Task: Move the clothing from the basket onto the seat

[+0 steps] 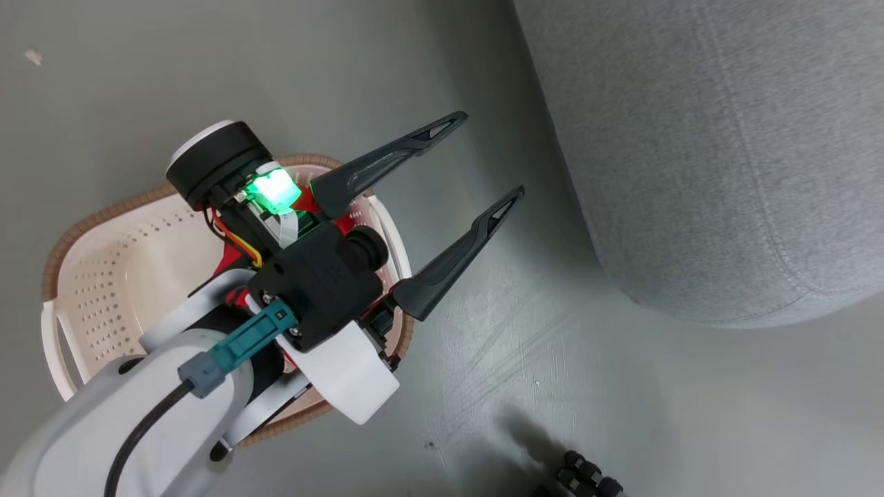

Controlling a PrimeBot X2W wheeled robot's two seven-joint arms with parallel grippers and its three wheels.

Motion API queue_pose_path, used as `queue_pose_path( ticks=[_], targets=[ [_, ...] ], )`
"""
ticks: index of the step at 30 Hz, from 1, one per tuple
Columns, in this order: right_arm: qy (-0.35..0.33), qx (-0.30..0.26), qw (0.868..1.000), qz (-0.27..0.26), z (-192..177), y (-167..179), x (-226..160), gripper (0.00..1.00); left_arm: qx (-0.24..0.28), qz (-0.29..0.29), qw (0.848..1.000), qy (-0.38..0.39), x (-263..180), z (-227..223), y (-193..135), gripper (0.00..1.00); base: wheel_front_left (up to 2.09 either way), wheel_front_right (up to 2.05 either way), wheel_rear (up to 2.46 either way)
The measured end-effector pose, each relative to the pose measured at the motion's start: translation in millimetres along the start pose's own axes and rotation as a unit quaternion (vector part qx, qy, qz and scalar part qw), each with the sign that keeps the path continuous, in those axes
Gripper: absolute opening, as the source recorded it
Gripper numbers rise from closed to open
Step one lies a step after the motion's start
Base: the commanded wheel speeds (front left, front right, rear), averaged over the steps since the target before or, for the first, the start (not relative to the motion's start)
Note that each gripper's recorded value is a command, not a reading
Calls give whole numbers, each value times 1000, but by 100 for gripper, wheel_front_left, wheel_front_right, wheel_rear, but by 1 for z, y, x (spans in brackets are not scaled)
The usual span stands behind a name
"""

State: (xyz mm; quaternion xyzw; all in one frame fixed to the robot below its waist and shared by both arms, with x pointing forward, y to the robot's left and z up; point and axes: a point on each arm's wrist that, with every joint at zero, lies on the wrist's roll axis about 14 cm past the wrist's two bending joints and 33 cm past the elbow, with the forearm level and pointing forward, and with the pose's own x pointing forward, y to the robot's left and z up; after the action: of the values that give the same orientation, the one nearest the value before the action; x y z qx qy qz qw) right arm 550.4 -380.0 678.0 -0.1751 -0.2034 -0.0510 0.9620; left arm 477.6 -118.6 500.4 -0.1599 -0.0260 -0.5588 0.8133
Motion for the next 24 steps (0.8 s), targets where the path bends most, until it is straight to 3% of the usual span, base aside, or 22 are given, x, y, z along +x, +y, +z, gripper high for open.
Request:
queue_pose_path(
  ticks=[6,14,24],
  targets=[
    [80,-1,996,-34,-63,-14,-14,0,-8,6,1000,13,-4,-16,10,100,0,0,0],
    [182,18,979,-92,-146,-25,-49,0,-8,17,1000,21,-10,-31,28,100,0,0,0],
    [242,35,961,-126,-196,-23,-69,0,-10,26,999,29,-14,-44,39,100,0,0,0]
  ],
)
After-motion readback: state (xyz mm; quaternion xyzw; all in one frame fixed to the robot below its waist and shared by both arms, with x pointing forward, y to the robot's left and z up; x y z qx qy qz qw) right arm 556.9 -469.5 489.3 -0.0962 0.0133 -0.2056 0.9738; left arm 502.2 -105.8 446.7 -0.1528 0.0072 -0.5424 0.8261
